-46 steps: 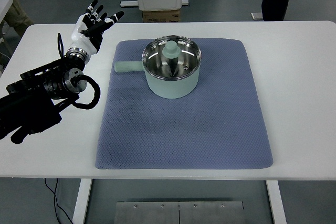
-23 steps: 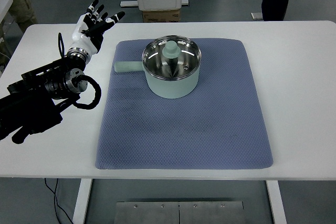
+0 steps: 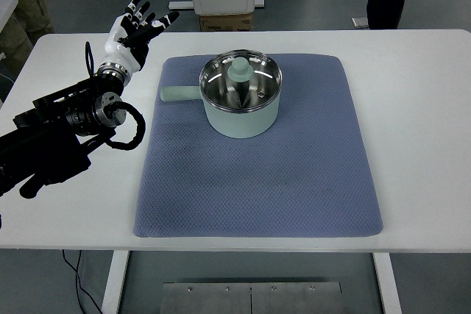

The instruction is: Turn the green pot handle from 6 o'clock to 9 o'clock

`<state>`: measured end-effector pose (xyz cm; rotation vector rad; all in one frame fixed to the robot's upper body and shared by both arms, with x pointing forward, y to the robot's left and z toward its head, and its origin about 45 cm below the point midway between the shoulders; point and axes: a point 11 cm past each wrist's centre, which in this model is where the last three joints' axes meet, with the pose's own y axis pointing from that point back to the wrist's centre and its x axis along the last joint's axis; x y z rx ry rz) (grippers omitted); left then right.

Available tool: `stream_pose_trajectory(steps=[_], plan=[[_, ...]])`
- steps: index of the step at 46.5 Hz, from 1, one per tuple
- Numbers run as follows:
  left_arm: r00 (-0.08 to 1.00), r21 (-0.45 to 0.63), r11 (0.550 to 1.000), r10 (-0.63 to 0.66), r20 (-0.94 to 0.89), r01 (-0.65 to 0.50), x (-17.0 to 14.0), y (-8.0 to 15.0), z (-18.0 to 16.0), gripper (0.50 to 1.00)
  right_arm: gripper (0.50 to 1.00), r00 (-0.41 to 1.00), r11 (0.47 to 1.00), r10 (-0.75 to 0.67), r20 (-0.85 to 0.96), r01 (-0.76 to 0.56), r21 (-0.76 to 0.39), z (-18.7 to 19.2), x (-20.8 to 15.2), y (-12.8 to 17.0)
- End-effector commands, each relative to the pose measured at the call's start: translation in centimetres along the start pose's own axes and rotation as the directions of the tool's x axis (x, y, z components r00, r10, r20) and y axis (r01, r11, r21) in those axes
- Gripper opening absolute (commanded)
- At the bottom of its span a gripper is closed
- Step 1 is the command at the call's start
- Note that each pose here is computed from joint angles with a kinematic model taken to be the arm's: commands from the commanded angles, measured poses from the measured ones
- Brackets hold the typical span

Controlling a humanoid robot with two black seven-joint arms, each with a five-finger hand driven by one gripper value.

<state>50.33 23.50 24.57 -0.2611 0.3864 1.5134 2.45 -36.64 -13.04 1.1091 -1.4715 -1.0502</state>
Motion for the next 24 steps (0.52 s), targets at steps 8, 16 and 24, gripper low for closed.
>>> stream_pose_trajectory(steps=[8, 16, 24], plan=[[1.0, 0.004, 1.0, 0.005, 0.003, -0.005, 0.35, 0.13, -0.26, 1.0, 1.0, 1.0, 1.0, -0.001, 0.0, 0.001, 0.0, 0.0, -0.02, 0.0], [1.0, 0.006, 1.0, 0.001, 0.013, -0.001, 0.33, 0.18, -0.43, 1.0, 1.0, 1.0, 1.0, -0.003, 0.0, 0.003, -0.002, 0.02, -0.03, 0.0], [1.0, 0.012, 1.0, 0.003, 0.012, -0.004, 0.44, 0.32, -0.84, 1.0, 1.0, 1.0, 1.0, -0.003, 0.0, 0.003, 0.0, 0.0, -0.03, 0.0]])
